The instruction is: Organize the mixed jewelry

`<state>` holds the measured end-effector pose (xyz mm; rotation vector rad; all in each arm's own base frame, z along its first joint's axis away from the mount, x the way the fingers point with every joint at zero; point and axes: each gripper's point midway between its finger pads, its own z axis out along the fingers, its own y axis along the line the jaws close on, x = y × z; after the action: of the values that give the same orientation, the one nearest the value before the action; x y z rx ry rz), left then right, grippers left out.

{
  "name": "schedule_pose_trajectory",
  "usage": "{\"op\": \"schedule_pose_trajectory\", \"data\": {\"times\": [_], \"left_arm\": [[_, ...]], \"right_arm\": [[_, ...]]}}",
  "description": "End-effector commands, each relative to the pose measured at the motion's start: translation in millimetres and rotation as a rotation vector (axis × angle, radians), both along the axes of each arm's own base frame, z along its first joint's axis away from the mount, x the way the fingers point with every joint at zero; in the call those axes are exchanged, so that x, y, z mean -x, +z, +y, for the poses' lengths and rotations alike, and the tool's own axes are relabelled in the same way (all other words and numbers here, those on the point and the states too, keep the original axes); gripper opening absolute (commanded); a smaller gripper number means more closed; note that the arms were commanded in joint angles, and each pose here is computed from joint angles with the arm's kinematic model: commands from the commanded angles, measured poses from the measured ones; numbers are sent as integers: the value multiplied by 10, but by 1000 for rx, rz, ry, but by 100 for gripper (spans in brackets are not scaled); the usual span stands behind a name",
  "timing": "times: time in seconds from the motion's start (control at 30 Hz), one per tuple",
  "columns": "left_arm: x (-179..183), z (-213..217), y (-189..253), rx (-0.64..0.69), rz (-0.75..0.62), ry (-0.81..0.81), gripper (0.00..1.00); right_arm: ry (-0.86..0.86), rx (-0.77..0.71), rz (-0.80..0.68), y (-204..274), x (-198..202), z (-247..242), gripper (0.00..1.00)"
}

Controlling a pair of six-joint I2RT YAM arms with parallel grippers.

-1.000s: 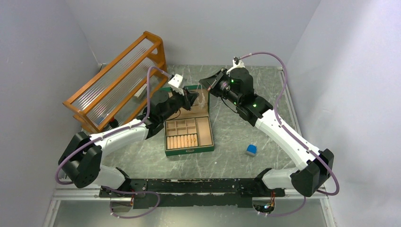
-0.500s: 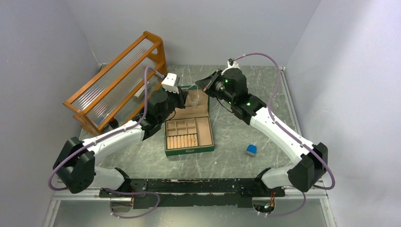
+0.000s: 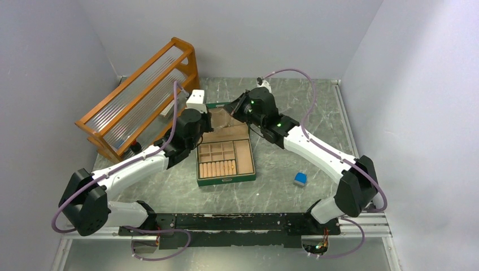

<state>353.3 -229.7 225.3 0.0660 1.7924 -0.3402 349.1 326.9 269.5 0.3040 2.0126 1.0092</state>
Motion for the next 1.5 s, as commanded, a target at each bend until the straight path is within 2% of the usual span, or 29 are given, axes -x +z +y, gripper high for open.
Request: {"op": "schedule_pose_trajectory", "data": {"times": [0.0,0.53,0.73,1.47], "left_arm": [[-1,136,-20,-14,12,67,5],[-213,255,-300,108,106,120,5],[-235,197,-342,115,116,95,5],[-285,309,-498,123,172,164,5]], "right_arm": [[-36,2,-19,-38,-85,60,0],[-84,73,-17,-341,-240,169,0],[-106,97,-33,-352,-300,163,0],[-118,127,-57,-417,-432,238,0]]}}
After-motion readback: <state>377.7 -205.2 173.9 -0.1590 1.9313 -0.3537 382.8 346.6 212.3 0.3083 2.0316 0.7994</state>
